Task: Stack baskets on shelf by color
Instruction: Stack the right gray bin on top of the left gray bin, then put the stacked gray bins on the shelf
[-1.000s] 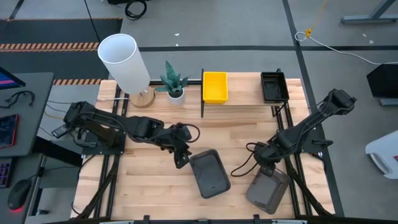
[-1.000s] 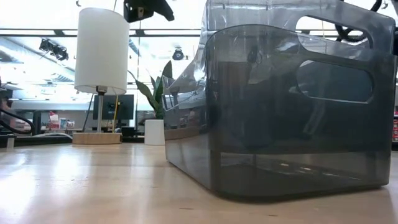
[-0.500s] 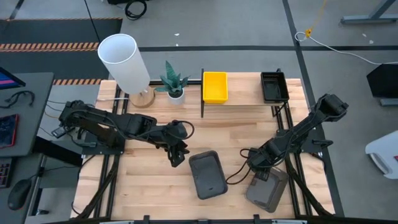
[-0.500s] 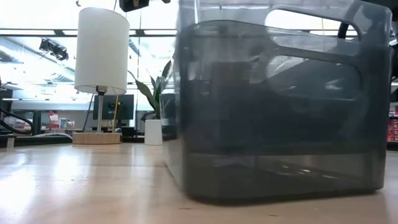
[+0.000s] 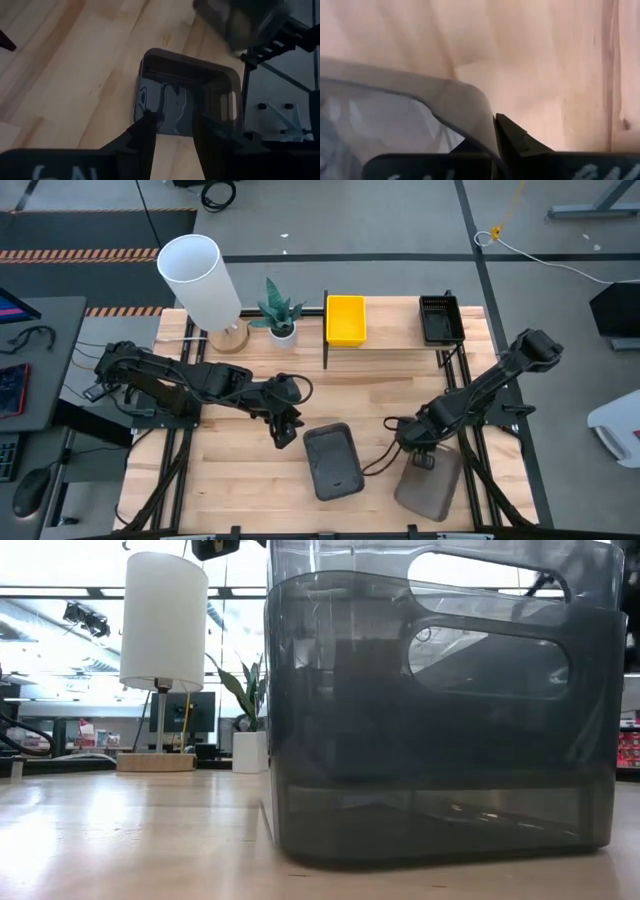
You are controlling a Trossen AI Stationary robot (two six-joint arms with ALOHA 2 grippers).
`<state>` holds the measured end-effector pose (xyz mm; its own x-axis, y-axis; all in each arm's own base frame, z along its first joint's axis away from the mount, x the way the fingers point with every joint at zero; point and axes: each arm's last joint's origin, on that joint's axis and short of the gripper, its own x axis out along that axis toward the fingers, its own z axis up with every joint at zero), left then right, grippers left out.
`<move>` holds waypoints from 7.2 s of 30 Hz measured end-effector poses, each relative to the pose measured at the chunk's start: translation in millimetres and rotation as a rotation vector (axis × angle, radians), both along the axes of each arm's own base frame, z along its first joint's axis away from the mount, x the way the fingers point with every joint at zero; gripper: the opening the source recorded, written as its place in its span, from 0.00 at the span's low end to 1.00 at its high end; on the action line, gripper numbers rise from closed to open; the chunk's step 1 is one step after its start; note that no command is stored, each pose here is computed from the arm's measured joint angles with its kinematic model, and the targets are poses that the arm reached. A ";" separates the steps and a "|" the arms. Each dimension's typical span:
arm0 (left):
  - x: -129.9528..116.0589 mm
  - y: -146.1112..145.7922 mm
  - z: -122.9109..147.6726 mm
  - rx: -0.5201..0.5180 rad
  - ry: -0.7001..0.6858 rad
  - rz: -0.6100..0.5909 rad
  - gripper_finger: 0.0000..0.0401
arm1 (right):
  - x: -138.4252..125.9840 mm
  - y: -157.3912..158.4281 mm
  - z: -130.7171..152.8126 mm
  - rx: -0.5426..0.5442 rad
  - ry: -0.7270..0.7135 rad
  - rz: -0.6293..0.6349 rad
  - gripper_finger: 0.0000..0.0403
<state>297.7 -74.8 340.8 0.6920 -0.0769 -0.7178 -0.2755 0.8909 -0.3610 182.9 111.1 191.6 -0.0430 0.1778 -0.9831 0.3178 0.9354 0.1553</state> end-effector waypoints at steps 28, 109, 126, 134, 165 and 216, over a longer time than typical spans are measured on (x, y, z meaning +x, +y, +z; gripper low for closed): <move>-5.8 -26.4 -14.0 0.260 -0.117 -0.144 0.04 | 162.9 -32.6 163.0 -0.210 -0.627 0.295 0.01; -132.2 12.2 -25.6 0.133 -0.273 0.148 0.04 | 197.7 -87.5 77.5 -0.106 -0.158 0.393 0.51; -132.2 12.2 -25.6 0.132 -0.273 0.150 0.05 | 194.5 -88.9 77.3 -0.150 -0.123 0.446 0.16; -132.2 12.2 -25.6 0.130 -0.273 0.151 0.02 | 189.7 -94.1 80.9 -0.065 -0.112 0.436 0.04; -132.2 12.1 -25.6 0.109 -0.274 0.166 0.03 | 189.9 -96.9 45.3 0.005 -0.115 0.409 0.21; -133.6 12.5 -27.6 0.129 -0.250 0.157 0.05 | 181.4 -99.5 -1.7 -0.060 -0.092 0.416 0.03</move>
<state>164.1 -62.3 313.2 0.8446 0.1249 -0.5206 -0.3298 0.8875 -0.3220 364.2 11.6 189.9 -0.0110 0.1063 -0.9943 -0.1006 0.9892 0.1068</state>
